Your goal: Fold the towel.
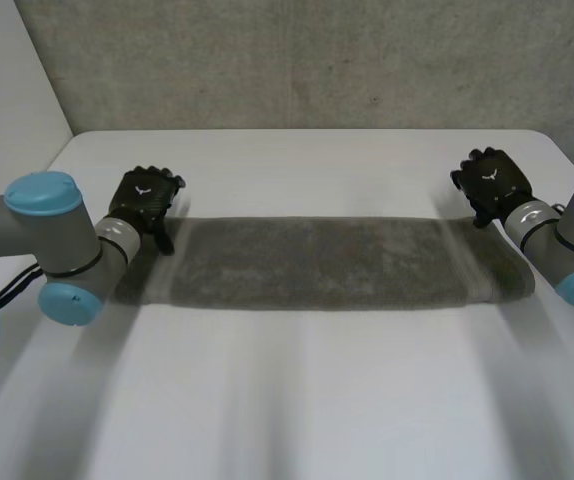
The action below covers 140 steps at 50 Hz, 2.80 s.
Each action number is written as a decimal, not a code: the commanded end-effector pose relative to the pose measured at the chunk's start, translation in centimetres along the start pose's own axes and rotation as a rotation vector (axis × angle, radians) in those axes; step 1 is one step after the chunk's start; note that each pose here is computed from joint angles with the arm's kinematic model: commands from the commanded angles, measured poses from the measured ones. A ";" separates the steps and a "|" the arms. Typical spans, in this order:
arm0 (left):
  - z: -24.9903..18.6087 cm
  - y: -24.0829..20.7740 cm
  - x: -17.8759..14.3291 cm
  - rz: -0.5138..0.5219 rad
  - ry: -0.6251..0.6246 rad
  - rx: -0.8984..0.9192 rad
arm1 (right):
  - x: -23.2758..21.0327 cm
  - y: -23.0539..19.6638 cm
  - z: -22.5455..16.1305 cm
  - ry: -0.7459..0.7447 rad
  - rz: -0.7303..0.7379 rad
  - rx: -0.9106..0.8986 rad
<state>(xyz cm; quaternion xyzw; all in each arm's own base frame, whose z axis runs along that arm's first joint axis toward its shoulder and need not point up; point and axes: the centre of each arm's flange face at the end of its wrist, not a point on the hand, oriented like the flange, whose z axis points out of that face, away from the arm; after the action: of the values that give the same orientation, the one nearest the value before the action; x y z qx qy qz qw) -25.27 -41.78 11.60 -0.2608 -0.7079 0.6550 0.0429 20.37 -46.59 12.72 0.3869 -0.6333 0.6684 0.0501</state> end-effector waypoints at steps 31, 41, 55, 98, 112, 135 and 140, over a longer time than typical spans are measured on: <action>-14.0 -4.0 2.2 -0.014 -0.013 -0.026 | 0.1 -0.5 -12.9 -0.076 0.210 -0.201; -14.0 -3.7 2.0 -0.017 -0.017 -0.037 | -0.7 1.9 -11.9 -0.103 0.160 -0.215; -14.1 -3.6 1.9 -0.021 -0.024 -0.032 | -0.8 3.3 -11.1 -0.110 0.166 -0.230; -13.8 -3.7 1.2 -0.022 -0.047 -0.028 | -12.4 -19.3 -9.8 -0.327 -0.326 0.291; -13.8 -3.6 1.3 -0.022 -0.046 -0.032 | -24.2 -17.1 -11.1 -0.566 -0.180 0.251; -13.9 -10.8 7.9 -0.084 0.143 0.195 | -8.4 -13.8 -14.9 -0.321 0.425 0.056; -14.0 -9.8 11.0 -0.081 0.225 0.173 | -7.6 -10.6 -16.4 -0.320 0.438 -0.026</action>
<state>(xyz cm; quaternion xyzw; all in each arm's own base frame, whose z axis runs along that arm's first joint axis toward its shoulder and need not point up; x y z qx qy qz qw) -29.44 -26.29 21.21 -0.2708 -0.6504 0.6963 0.1373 27.01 -27.26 20.59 0.3449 -0.6820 0.6121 -0.2031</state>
